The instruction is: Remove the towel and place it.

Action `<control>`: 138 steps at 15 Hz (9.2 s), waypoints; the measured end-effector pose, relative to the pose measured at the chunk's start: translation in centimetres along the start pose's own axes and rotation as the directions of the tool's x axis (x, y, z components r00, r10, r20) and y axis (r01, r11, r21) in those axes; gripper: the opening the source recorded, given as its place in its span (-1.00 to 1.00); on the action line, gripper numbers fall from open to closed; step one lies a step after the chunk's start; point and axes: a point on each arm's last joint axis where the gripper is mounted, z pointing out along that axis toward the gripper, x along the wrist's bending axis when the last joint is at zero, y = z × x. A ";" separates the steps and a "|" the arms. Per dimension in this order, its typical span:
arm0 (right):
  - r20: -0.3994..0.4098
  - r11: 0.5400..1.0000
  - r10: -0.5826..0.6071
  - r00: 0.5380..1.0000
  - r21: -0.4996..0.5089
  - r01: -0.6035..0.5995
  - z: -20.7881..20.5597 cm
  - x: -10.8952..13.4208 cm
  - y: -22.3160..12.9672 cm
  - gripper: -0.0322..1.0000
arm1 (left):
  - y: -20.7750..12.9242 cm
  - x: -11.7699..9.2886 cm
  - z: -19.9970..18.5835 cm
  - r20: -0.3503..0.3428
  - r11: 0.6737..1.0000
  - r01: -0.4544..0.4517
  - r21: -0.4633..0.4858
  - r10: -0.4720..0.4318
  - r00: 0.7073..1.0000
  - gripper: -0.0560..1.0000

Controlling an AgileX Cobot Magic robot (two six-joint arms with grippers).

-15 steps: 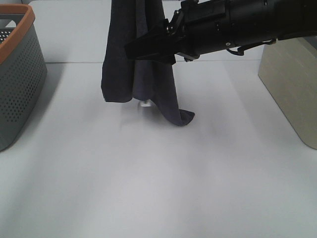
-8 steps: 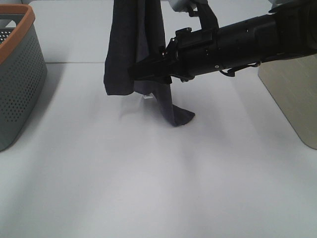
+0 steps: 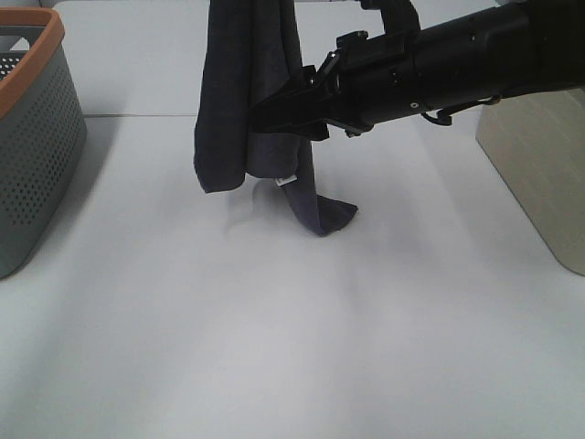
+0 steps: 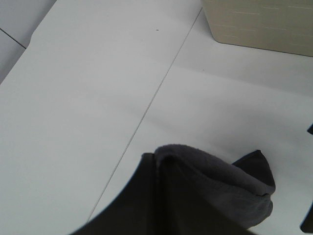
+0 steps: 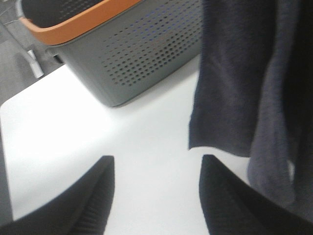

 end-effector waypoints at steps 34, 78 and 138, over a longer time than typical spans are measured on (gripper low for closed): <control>-0.013 0.997 0.077 0.997 0.011 -0.077 7.4 -4.7 -4.3 -0.47 | -0.1 -0.4 0.0 0.042 1.000 0.010 0.016 -0.011 0.999 -0.89; 0.553 0.939 -0.306 0.775 0.309 0.151 1.4 -16.1 3.7 -0.89 | -14.8 7.0 14.0 -0.193 0.874 0.366 0.320 -0.318 0.928 -0.89; 0.770 0.783 0.451 0.451 -0.100 -0.614 -24.5 -5.1 7.4 0.37 | -18.2 5.4 -10.9 -0.500 0.501 0.830 0.244 -0.669 0.550 0.59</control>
